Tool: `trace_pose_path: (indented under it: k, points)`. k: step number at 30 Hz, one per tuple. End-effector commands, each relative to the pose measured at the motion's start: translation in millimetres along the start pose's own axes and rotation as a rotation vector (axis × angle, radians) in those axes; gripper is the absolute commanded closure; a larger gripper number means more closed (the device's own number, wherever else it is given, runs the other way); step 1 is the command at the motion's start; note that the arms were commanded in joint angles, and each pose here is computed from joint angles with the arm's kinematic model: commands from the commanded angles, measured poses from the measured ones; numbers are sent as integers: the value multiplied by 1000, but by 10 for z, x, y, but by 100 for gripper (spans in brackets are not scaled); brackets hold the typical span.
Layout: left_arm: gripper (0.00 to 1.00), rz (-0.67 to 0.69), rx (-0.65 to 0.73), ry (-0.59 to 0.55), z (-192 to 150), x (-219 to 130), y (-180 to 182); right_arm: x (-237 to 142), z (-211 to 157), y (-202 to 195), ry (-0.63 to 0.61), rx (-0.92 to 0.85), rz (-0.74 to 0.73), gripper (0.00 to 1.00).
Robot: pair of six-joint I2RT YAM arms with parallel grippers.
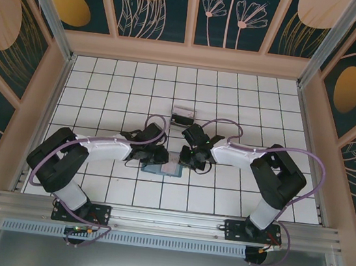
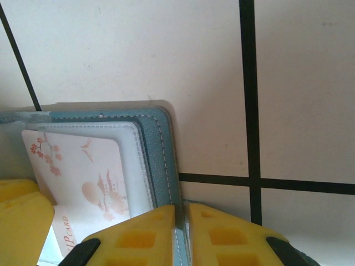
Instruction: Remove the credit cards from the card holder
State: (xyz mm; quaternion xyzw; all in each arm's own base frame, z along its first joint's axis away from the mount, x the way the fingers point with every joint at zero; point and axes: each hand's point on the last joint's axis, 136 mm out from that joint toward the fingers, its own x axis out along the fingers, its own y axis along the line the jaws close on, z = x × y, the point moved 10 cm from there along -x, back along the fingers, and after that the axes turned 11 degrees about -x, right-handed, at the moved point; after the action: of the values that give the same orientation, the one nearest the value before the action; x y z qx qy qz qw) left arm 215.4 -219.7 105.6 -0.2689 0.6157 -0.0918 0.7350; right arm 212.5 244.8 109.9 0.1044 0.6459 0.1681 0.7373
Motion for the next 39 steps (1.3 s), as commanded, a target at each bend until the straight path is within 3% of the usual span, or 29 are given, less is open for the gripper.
trace_pose_path:
  k: [1,23,32,39]
  points:
    - [75,-10,-26,38,-45,79,86,100,-97,-108,53,9,-59,85]
    - [81,-347,-58,137,-112,54,384,109,-101,-108,61,13,-60,85]
    - [81,-368,-57,213,-114,165,492,86,-84,-89,57,10,-60,86]
    - [80,-274,-36,232,-70,237,555,86,-77,-83,58,8,-59,86]
